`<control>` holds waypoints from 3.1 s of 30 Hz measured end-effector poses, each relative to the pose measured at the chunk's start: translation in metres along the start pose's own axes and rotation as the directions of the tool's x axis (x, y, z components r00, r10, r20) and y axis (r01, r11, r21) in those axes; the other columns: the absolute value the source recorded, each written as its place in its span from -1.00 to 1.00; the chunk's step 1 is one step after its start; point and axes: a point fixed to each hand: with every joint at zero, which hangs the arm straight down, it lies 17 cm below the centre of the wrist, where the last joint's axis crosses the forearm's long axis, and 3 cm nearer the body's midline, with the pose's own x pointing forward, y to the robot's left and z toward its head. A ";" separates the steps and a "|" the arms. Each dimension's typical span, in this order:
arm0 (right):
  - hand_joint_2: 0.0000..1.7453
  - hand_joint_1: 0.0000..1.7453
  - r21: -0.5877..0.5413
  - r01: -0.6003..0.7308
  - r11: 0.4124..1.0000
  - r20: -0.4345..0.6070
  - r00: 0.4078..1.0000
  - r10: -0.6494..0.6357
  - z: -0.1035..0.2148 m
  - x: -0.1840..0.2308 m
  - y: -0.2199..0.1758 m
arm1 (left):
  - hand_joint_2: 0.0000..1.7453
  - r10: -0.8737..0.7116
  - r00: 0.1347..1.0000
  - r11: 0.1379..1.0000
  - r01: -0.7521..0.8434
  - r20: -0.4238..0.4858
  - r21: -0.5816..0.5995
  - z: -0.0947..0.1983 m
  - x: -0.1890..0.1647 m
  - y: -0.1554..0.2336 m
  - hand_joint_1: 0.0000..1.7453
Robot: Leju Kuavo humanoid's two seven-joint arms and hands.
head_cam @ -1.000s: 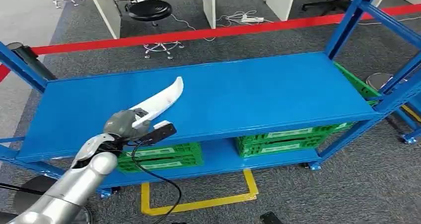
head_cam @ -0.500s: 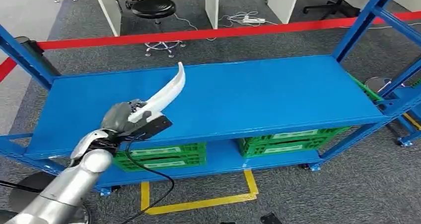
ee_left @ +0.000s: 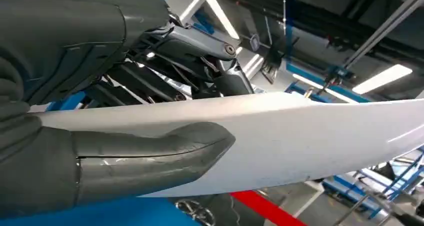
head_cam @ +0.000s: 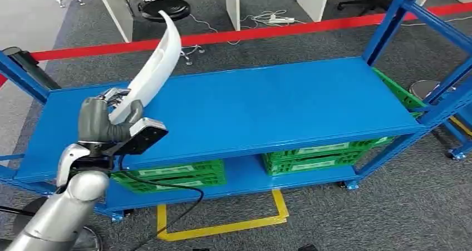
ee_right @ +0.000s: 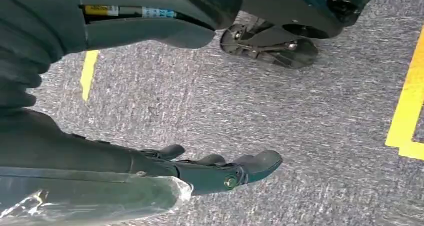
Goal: Take the parts from the cabinet and place them on the table.
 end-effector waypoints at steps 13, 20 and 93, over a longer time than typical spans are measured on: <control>1.00 -1.00 0.003 0.000 1.000 -0.004 1.000 0.000 0.001 -0.003 0.001 | 1.00 -0.004 0.997 0.998 0.000 0.075 0.057 -0.002 0.024 0.021 1.00; 1.00 -1.00 -0.003 -0.001 1.000 -0.006 1.000 0.001 0.000 -0.001 -0.001 | 1.00 0.153 0.984 0.985 -0.160 0.096 0.068 0.000 0.034 0.023 1.00; 1.00 -1.00 -0.027 0.007 1.000 -0.034 0.999 -0.008 0.002 -0.010 -0.003 | 1.00 0.251 0.947 0.956 -0.274 0.199 0.101 0.061 0.064 0.023 1.00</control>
